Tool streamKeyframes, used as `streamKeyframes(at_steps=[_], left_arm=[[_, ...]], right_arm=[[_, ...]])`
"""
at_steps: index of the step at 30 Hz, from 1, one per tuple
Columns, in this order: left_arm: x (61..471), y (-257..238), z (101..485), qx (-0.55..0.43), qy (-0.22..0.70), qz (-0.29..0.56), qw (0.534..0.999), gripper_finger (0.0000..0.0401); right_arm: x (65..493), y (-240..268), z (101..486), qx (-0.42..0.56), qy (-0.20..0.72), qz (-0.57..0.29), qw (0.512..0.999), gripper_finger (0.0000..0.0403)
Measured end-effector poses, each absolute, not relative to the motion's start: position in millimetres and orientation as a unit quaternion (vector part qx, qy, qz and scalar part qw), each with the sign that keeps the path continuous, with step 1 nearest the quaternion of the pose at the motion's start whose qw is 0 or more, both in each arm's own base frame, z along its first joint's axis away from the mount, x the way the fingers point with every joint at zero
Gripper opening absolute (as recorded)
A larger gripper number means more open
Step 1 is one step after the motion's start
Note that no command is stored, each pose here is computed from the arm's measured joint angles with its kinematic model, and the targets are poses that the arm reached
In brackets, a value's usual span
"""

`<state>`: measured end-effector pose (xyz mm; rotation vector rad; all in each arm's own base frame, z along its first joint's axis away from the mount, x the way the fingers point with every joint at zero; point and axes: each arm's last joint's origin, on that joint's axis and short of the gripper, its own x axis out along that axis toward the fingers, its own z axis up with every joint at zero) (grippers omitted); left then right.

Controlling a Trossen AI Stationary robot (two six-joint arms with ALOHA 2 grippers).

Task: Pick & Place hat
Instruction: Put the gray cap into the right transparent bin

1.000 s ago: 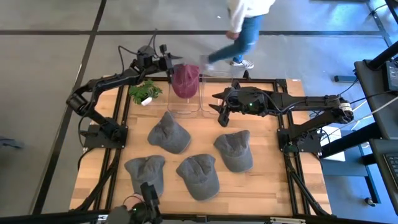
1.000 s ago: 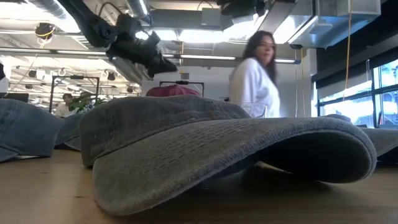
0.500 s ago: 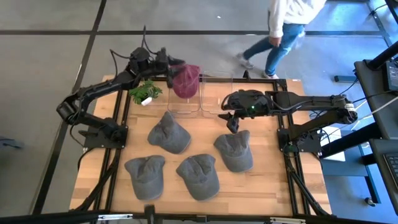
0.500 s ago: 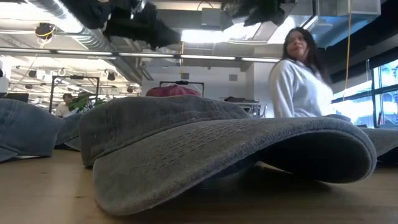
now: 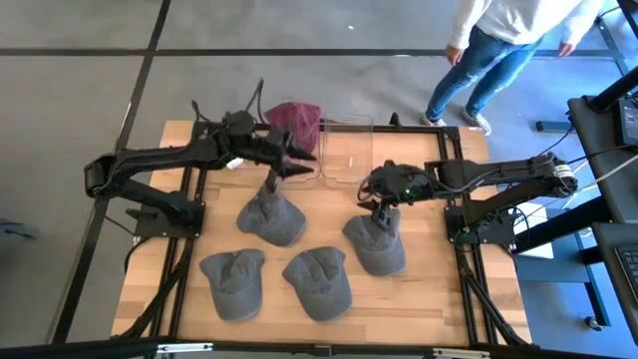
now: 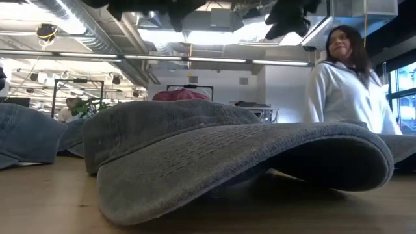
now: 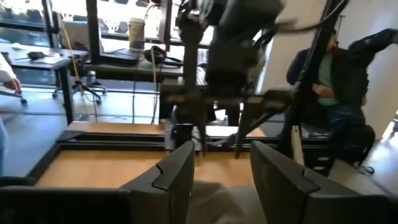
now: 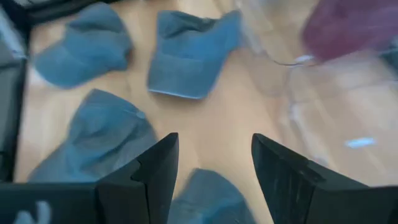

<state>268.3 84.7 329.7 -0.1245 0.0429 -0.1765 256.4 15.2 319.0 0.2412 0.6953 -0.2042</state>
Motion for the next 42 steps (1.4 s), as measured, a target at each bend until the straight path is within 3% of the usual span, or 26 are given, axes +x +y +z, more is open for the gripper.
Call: streamKeyframes(at_steps=[6, 14, 20, 33, 42], left_arm=[[277, 55, 325, -0.077, 0.046, -0.107, 0.99, 0.0149], [282, 25, 324, -0.098, 0.056, -0.139, 0.984, 0.0152], [283, 15, 324, -0.098, 0.055, -0.104, 0.988, 0.015], [284, 13, 323, -0.098, 0.057, -0.087, 0.99, 0.0151], [284, 13, 323, -0.098, 0.06, -0.087, 0.99, 0.0152]], right_arm=[[218, 13, 286, 0.191, 0.272, -0.081, 0.94, 0.0204], [172, 5, 229, 0.363, 0.33, -0.186, 0.852, 0.0204], [166, 4, 198, 0.472, 0.333, -0.243, 0.779, 0.0204], [159, 4, 207, 0.492, 0.371, -0.313, 0.722, 0.0204], [182, 20, 189, 0.491, 0.415, -0.35, 0.681, 0.0204]])
